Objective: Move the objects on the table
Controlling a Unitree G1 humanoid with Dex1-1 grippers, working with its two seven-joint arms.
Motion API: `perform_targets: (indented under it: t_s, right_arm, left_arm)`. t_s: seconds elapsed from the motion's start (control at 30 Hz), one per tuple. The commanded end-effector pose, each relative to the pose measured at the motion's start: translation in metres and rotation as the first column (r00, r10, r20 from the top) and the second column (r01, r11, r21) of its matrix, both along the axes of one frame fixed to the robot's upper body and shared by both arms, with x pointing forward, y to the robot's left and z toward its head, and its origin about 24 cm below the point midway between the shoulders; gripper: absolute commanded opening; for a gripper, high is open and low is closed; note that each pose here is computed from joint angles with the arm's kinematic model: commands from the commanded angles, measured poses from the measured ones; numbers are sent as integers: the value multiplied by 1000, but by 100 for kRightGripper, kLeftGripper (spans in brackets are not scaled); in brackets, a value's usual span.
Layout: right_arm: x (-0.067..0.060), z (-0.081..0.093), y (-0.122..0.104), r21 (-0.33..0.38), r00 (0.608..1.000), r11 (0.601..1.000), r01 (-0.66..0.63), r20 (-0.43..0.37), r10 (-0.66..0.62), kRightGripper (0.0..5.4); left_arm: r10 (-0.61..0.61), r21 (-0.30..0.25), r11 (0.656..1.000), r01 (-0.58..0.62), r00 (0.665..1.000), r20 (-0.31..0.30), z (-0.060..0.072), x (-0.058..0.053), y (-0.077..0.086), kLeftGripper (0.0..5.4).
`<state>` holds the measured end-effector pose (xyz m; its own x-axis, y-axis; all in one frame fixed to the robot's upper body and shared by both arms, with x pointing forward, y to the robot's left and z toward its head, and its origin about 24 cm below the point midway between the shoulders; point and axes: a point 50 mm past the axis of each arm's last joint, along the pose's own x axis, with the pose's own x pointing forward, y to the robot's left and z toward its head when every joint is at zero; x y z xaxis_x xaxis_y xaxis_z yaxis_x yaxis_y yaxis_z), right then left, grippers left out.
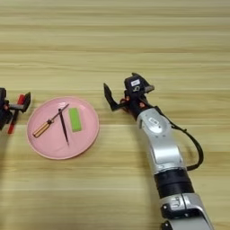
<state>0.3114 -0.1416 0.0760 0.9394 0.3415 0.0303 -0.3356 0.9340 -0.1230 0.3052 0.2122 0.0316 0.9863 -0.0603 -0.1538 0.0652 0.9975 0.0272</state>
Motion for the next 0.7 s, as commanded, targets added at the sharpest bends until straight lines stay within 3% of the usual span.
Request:
perform_targets:
  t_s: [0.03, 0.7]
  right_arm:
    - [4, 3, 1, -27, 1000, 1000, -13, 1, 13, 540]
    - [2, -16, 33, -102, 980, 983, -153, -144, 137, 540]
  left_arm:
    - [-1, 4, 1000, 1, 1000, -11, 0, -2, 2, 537]
    - [-6, 11, 1000, 5, 999, 44, 16, -7, 2, 537]
